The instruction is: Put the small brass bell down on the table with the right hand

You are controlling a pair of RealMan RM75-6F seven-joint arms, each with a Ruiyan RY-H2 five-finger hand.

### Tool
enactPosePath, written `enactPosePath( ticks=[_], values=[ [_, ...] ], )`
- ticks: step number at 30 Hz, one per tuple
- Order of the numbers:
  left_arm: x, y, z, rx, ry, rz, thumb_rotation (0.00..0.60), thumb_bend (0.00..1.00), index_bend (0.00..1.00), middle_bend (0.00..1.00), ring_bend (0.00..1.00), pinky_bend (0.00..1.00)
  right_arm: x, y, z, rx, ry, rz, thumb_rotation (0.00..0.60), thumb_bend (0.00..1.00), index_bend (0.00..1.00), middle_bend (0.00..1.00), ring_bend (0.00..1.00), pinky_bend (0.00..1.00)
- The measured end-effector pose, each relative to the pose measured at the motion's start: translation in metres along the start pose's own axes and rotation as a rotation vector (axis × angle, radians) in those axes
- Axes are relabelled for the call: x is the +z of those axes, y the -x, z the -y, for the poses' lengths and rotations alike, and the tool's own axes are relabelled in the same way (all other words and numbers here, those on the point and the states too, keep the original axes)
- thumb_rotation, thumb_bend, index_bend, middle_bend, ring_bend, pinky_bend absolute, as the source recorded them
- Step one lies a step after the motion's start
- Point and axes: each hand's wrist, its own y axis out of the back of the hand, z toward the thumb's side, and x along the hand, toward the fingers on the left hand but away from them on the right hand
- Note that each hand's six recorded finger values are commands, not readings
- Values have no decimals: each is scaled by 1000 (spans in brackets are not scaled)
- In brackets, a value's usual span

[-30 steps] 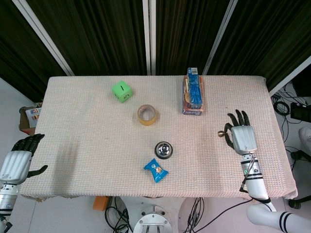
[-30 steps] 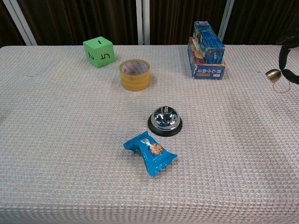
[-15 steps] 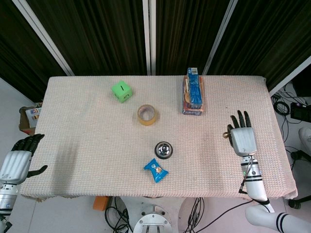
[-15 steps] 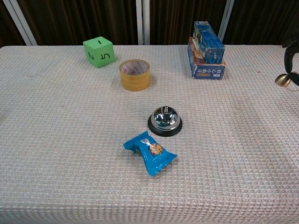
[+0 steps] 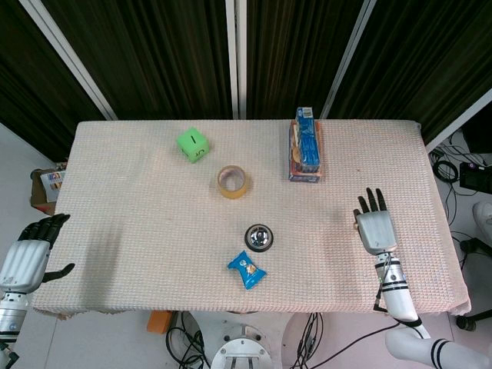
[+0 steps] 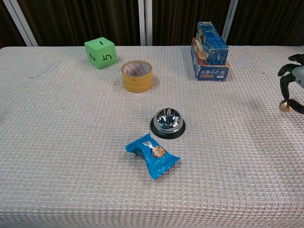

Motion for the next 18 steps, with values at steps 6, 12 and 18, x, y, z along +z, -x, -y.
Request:
enactPosePath(
  ticks=[6, 12, 18],
  values=[
    [-1, 0, -1, 2, 0, -2, 600, 148, 114, 111, 118, 176, 4, 1, 5, 10, -10, -4, 600, 449, 858, 189, 0, 0],
    [-2, 1, 0, 1, 2, -2, 600, 148, 114, 111, 118, 176, 4, 2, 9, 23, -20, -3, 600, 447, 836, 183, 0, 0],
    [-1, 0, -1, 3, 0, 0, 600, 148, 114, 113, 118, 176, 3, 2, 11, 32, -25, -1, 600, 407, 774, 167, 0, 0]
  ],
)
